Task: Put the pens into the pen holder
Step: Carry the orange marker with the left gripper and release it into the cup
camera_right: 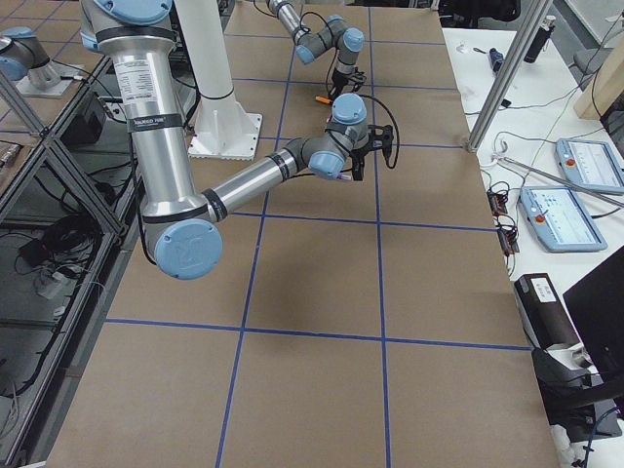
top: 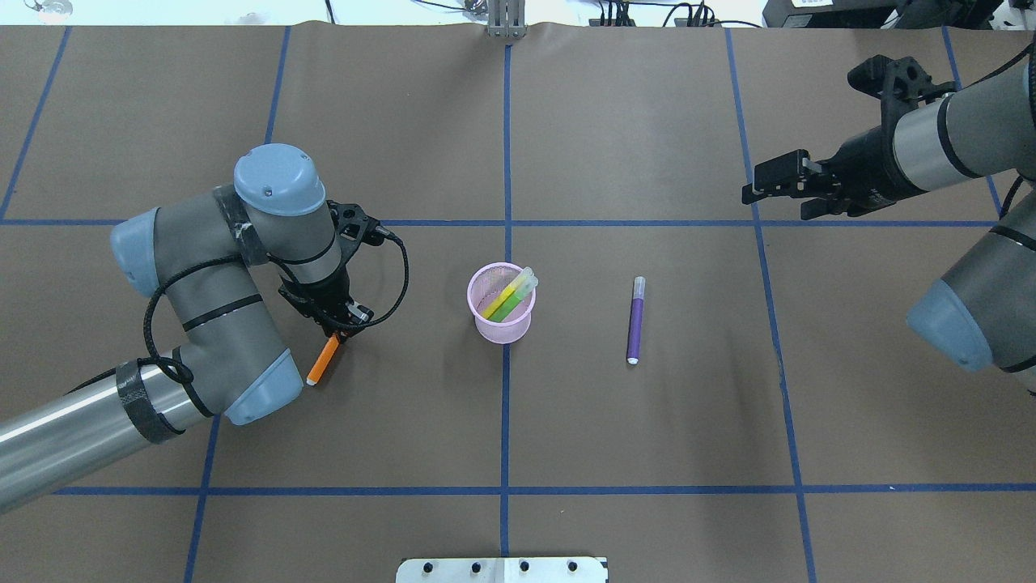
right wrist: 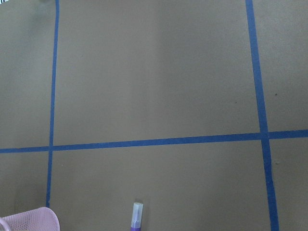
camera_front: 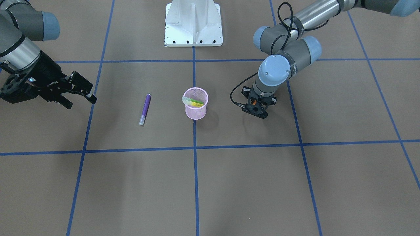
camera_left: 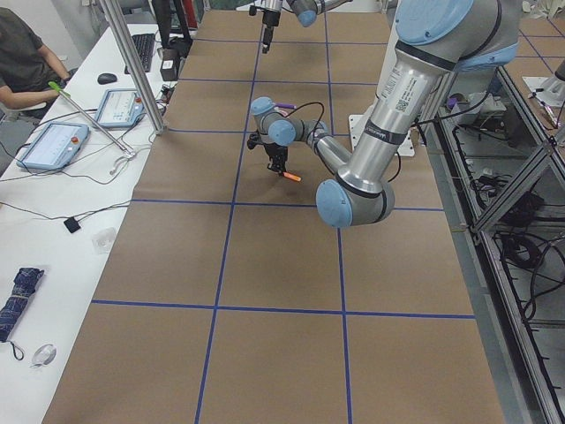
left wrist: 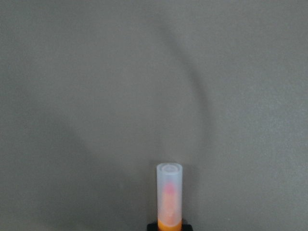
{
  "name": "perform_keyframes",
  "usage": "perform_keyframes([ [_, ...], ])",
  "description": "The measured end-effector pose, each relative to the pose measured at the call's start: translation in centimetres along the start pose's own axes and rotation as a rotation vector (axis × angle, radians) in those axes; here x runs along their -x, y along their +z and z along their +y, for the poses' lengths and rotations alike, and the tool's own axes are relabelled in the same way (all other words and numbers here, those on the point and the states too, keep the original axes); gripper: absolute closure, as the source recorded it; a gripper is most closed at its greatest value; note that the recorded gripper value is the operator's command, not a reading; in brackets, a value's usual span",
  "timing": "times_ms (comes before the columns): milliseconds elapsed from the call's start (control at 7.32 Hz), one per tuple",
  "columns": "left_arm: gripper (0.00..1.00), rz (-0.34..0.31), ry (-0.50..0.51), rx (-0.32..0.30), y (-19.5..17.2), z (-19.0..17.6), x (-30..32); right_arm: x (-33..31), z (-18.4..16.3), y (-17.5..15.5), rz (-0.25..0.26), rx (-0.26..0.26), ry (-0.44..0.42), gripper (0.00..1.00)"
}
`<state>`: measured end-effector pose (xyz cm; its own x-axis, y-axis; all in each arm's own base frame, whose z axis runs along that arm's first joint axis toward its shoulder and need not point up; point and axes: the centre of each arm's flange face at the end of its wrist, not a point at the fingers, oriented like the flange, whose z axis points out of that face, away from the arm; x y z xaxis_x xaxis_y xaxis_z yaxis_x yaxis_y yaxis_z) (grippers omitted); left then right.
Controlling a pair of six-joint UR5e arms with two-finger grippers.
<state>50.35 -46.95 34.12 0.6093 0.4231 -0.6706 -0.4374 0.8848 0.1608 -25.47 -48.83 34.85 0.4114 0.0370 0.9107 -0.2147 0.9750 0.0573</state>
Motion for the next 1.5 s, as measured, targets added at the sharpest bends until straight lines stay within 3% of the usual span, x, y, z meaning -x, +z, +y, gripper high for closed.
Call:
perform_keyframes([
  [273, 1.0, 0.037, 0.026, -0.089, -5.2, -0.9, -2.3, 0.0, -0.3, -0.4, -0.002, -0.01, 0.001, 0.02],
  [683, 1.0, 0.006, 0.075, -0.354, -14.7, -1.7, -9.6, -0.1, -0.5, -0.7, -0.002, -0.021, 0.002, 0.01],
  [1230, 1.0, -0.008, 0.209, -0.611, -17.1, -0.8, -19.4, -0.3, -0.7, -0.9, 0.001, -0.029, 0.006, 0.01],
  [1503, 1.0, -0.033, 0.226, -0.681, -16.0, -0.3, -20.8, -0.3, -0.7, -0.9, 0.001, -0.029, 0.007, 0.02],
])
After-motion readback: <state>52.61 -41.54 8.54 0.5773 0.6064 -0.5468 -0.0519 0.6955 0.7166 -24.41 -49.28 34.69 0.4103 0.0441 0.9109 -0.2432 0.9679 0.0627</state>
